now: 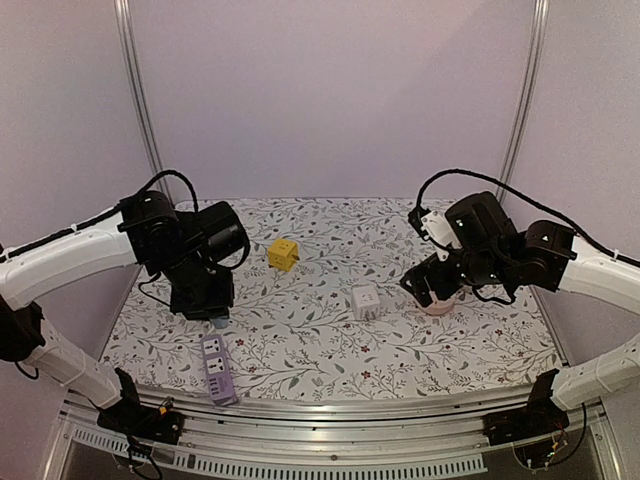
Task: Insert the plug
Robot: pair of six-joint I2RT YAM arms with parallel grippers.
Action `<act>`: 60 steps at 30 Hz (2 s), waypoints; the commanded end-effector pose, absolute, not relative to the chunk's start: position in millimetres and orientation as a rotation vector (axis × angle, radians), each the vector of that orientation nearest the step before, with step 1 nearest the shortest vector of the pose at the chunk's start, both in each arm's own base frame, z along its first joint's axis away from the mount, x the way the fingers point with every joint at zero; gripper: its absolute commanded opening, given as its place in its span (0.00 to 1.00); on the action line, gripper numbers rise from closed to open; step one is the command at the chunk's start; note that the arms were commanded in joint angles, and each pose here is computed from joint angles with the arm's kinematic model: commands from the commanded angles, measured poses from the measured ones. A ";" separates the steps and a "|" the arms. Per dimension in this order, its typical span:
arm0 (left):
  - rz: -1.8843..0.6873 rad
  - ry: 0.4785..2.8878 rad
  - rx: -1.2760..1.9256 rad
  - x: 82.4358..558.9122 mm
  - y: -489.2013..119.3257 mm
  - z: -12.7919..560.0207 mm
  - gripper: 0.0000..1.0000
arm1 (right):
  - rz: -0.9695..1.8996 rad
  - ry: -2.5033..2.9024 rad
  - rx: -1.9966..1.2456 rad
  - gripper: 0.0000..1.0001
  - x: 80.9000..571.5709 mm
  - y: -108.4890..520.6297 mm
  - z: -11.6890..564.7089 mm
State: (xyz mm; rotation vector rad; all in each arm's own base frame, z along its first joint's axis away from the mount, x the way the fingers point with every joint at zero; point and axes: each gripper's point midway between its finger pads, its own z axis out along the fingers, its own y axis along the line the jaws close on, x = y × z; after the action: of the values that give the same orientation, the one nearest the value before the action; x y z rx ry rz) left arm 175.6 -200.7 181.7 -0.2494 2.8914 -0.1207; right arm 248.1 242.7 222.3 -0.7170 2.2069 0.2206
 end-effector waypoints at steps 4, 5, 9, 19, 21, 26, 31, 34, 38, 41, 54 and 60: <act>0.115 3.016 -0.382 156.1 -151.9 151.5 0.00 | 0.208 2.222 -0.704 0.99 245.8 239.9 227.8; 0.114 3.023 -0.401 155.3 -149.7 147.6 0.00 | 0.207 2.225 -0.703 0.99 245.3 239.3 227.3; 0.088 3.044 -0.468 154.3 -143.4 135.7 0.00 | 0.207 2.234 -0.697 0.99 243.6 237.1 225.3; -0.009 3.065 -0.551 160.0 -144.3 117.6 0.00 | 0.213 2.247 -0.709 0.99 243.0 239.8 221.3; -0.013 3.072 -0.561 162.3 -144.3 113.0 0.00 | 0.218 2.252 -0.719 0.99 242.3 241.6 219.8; 0.016 3.093 -0.532 171.7 -147.7 104.9 0.00 | 0.212 2.269 -0.729 0.99 241.6 242.3 214.7; 0.047 3.116 -0.499 178.4 -150.6 95.9 0.00 | 0.200 2.270 -0.730 0.99 241.6 240.2 214.3; 0.057 3.123 -0.497 182.8 -151.0 91.2 0.00 | 0.198 2.274 -0.730 0.99 241.2 239.4 213.3; 0.058 3.125 -0.496 189.0 -152.2 88.4 0.00 | 0.191 2.276 -0.732 0.99 240.9 238.3 212.2; 0.042 3.139 -0.491 190.7 -155.9 85.2 0.00 | 0.184 2.275 -0.733 0.99 241.2 237.3 212.1; 0.031 3.145 -0.466 196.5 -159.4 77.2 0.00 | 0.163 2.273 -0.738 0.99 242.5 235.8 211.9; 0.028 3.145 -0.453 197.1 -158.8 74.7 0.00 | 0.160 2.277 -0.740 0.99 242.1 235.0 211.0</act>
State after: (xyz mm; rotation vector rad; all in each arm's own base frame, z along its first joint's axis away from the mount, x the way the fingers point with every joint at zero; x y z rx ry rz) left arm 189.2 -158.1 76.1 -0.4557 3.1556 0.0473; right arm 242.1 234.3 208.9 -0.7359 2.2782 0.1734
